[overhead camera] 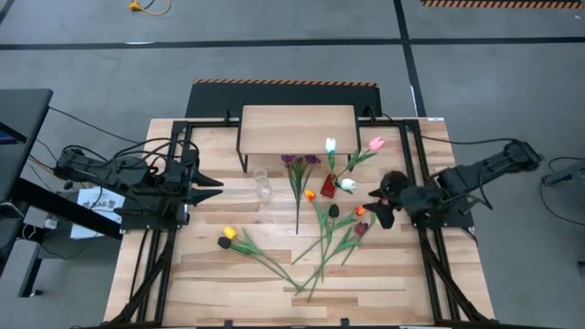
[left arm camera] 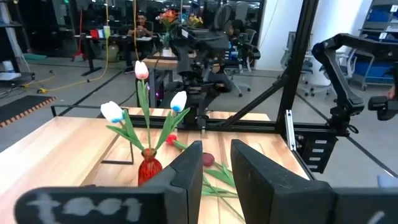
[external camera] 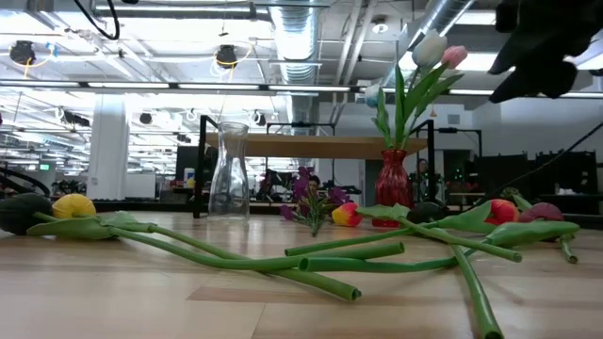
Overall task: Pick and place flowers into a vace then onto a shelf
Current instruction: Put the purple flowers into the red flower vase
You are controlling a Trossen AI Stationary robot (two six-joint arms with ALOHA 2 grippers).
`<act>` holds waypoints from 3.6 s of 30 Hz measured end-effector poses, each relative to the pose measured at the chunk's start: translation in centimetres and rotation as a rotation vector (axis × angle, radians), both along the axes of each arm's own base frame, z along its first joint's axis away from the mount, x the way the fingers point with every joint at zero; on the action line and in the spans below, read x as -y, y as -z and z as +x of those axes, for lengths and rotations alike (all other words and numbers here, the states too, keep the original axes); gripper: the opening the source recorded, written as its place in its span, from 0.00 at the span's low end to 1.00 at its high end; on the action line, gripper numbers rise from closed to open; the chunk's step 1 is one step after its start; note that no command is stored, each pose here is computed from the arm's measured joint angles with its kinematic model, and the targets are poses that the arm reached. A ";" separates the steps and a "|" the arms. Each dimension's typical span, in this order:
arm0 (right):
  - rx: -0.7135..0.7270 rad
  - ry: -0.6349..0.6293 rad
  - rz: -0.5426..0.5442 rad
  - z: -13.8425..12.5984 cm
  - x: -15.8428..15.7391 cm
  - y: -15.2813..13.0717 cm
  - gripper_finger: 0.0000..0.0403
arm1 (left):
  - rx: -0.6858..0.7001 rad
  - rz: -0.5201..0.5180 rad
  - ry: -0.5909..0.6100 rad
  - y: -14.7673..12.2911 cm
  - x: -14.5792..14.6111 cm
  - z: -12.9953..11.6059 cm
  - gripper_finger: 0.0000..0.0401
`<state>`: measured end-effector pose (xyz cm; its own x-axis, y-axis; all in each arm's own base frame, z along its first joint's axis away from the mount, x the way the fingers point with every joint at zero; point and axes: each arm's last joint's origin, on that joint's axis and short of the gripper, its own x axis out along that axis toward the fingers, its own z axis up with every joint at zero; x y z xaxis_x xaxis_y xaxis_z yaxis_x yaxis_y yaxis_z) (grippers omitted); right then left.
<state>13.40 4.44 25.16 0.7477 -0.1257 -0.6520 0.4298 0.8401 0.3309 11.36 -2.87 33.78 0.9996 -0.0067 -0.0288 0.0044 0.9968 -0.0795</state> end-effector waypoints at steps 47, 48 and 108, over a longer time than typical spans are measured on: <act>0.376 0.167 -0.118 7.9 -15.6 13.0 0.61 | -0.287 0.047 0.370 3.6 2.7 3.5 0.18; 0.373 0.165 -0.122 7.9 -15.6 13.0 0.61 | -0.307 0.068 0.376 3.9 3.0 3.9 0.18; 0.269 0.022 -0.408 8.3 -14.9 13.2 0.61 | -0.262 -0.073 -0.490 17.9 6.0 20.1 0.21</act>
<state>21.68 19.32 11.93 0.8773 -0.3486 -0.3299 0.3934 0.9160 0.0782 31.51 -8.84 15.85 0.8457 0.4458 -0.2932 -0.4874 0.8691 -0.0845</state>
